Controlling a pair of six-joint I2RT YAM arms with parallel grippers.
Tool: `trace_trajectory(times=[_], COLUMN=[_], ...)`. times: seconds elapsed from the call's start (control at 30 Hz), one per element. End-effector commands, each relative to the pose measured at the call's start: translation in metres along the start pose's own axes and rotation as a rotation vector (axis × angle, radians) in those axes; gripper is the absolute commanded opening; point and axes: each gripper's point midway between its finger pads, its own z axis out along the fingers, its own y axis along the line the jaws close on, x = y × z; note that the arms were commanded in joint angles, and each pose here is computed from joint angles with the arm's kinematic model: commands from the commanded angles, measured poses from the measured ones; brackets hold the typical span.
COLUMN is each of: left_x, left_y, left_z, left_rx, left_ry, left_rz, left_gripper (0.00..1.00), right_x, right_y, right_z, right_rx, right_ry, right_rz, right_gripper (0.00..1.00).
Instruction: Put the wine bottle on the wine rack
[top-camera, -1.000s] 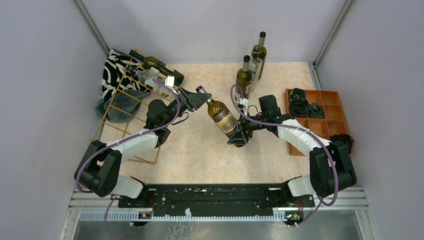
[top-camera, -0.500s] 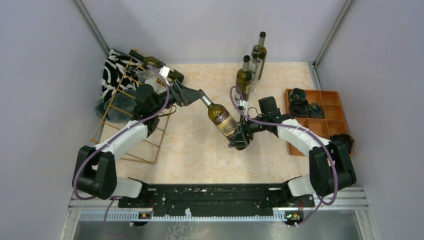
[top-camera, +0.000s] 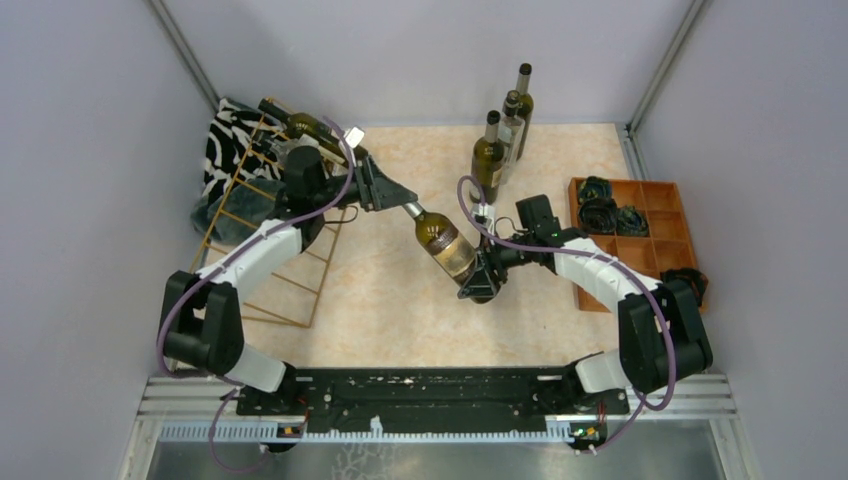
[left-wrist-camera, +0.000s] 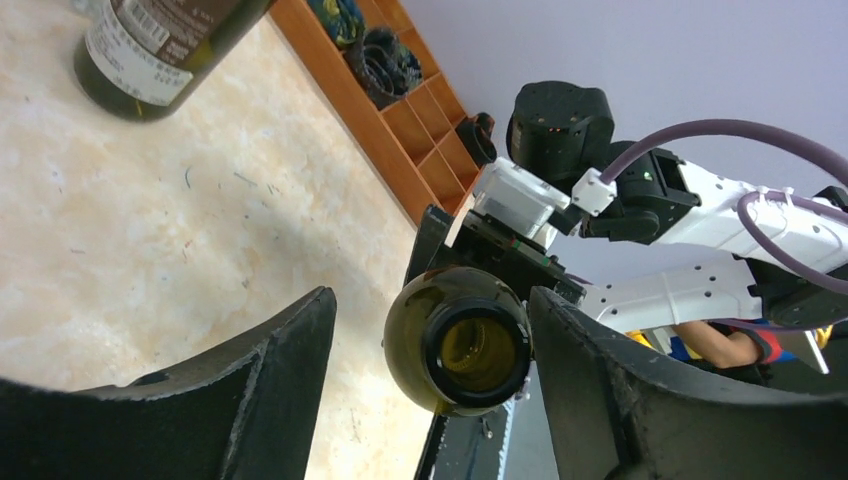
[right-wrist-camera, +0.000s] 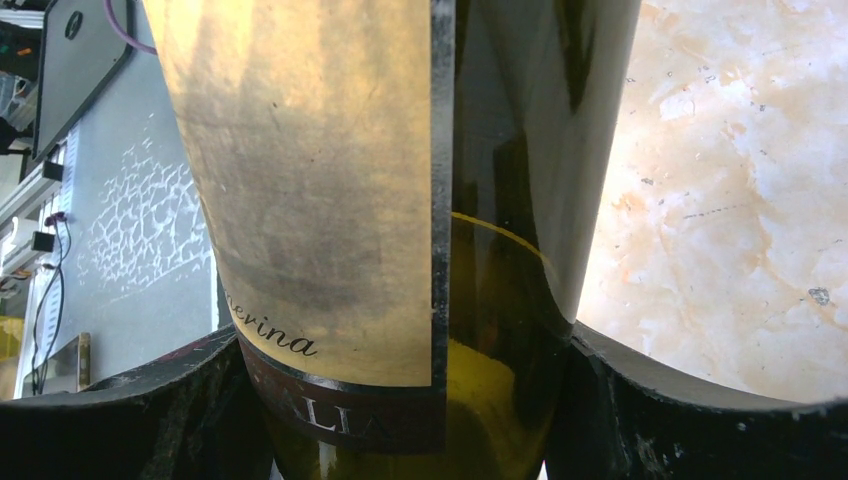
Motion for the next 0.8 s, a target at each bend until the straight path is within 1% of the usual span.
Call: trace_trajectory(times=[0.0,0.27,0.37,0.4,0.43,0.47,0.5,0.53,0.57,0.6,0.63,0.67,0.73,0.77], left_x=[0.003,0.008,0.011,0.012,0.012,0.013,0.014,0.015,0.015,0.015,0.015,0.014,0.012,0.009], left_y=[-0.012,-0.021,-0.023,-0.025,-0.026,-0.026,-0.027,-0.027,-0.028,-0.028,-0.029,-0.029,-0.03,-0.029], left_z=[0.005,0.013,0.014,0.014,0.014,0.015,0.015,0.015,0.014,0.014,0.014,0.013,0.012,0.01], left_rx=[0.05,0.089,0.102,0.107,0.114,0.118,0.124,0.132,0.137,0.138,0.142,0.142,0.142,0.141], left_ry=[0.045,0.062,0.069,0.071,0.072,0.075,0.079,0.082,0.083,0.081,0.079,0.071,0.05,0.039], left_rz=[-0.008,-0.019,-0.029,-0.031,-0.03,-0.034,-0.036,-0.037,-0.036,-0.033,-0.032,-0.027,-0.028,-0.032], left_gripper=[0.74,0.6,0.51,0.47,0.38,0.33,0.25,0.14,0.06,0.0,0.0,0.0,0.0,0.0], right_x=[-0.043,-0.04,-0.039,-0.039,-0.039,-0.039,-0.039,-0.039,-0.039,-0.039,-0.039,-0.039,-0.038,-0.038], right_y=[0.015,0.012,0.011,0.011,0.01,0.01,0.009,0.009,0.008,0.008,0.008,0.007,0.008,0.008], right_z=[-0.002,0.001,0.002,0.002,0.002,0.002,0.002,0.002,0.002,0.002,0.002,0.002,0.002,0.002], right_rx=[-0.072,-0.067,-0.065,-0.064,-0.063,-0.061,-0.06,-0.058,-0.055,-0.055,-0.055,-0.056,-0.06,-0.063], right_ry=[-0.081,-0.067,-0.064,-0.064,-0.063,-0.062,-0.061,-0.061,-0.059,-0.058,-0.057,-0.054,-0.047,-0.045], right_rz=[-0.174,-0.168,-0.168,-0.166,-0.164,-0.165,-0.163,-0.163,-0.163,-0.161,-0.159,-0.158,-0.156,-0.157], right_gripper=[0.0,0.0,0.0,0.0,0.0,0.0,0.0,0.0,0.0,0.0,0.0,0.08,0.4,0.58])
